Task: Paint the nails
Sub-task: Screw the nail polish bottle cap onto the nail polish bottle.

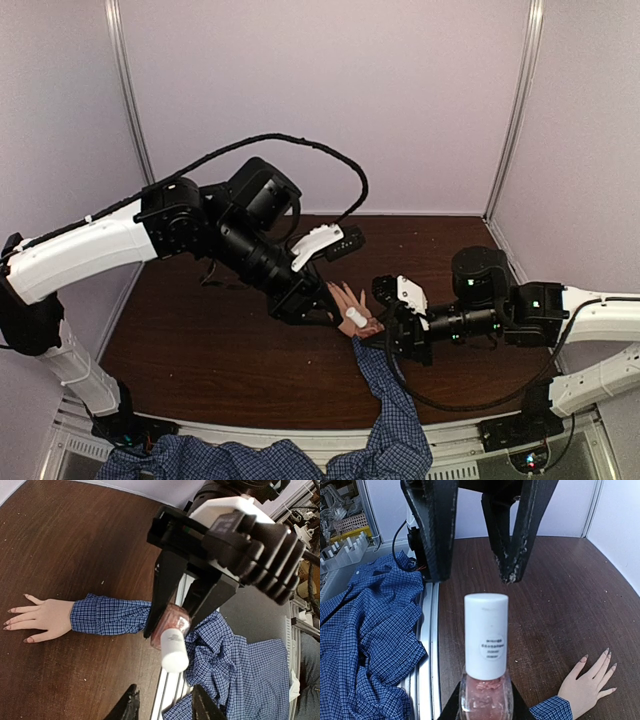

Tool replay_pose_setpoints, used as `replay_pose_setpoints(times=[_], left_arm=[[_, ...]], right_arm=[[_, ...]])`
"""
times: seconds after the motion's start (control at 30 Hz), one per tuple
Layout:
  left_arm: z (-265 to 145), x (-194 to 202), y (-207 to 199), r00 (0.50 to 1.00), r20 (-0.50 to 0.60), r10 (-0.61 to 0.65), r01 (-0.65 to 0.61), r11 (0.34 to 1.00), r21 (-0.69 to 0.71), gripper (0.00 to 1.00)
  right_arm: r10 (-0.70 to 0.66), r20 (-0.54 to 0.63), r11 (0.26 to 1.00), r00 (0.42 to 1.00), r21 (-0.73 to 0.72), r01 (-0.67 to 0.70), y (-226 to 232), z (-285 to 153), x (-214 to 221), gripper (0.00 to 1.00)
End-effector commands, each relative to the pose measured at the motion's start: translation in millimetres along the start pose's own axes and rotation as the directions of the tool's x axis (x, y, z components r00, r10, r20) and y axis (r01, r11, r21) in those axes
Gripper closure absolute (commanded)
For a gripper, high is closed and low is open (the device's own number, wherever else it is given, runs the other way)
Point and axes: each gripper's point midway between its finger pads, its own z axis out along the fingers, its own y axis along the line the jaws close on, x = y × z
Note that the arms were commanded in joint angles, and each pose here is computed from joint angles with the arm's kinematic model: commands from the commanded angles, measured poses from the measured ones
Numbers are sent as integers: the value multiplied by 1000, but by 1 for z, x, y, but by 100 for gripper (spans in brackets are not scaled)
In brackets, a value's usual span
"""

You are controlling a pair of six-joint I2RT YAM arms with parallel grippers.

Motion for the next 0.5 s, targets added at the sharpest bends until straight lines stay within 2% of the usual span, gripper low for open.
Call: replay_pose_setpoints(times=[0.0,0.47], left_arm=[[-3,-13,-14,998,39,40,-42,998,46,64],[3,-18,-14,996,54,73,-75,997,34,70]], right_arm=[[-10,26,1000,1000,-25,11,3,-1,-15,100],[-6,20,999,1000,-49,7,6,4,-14,100]])
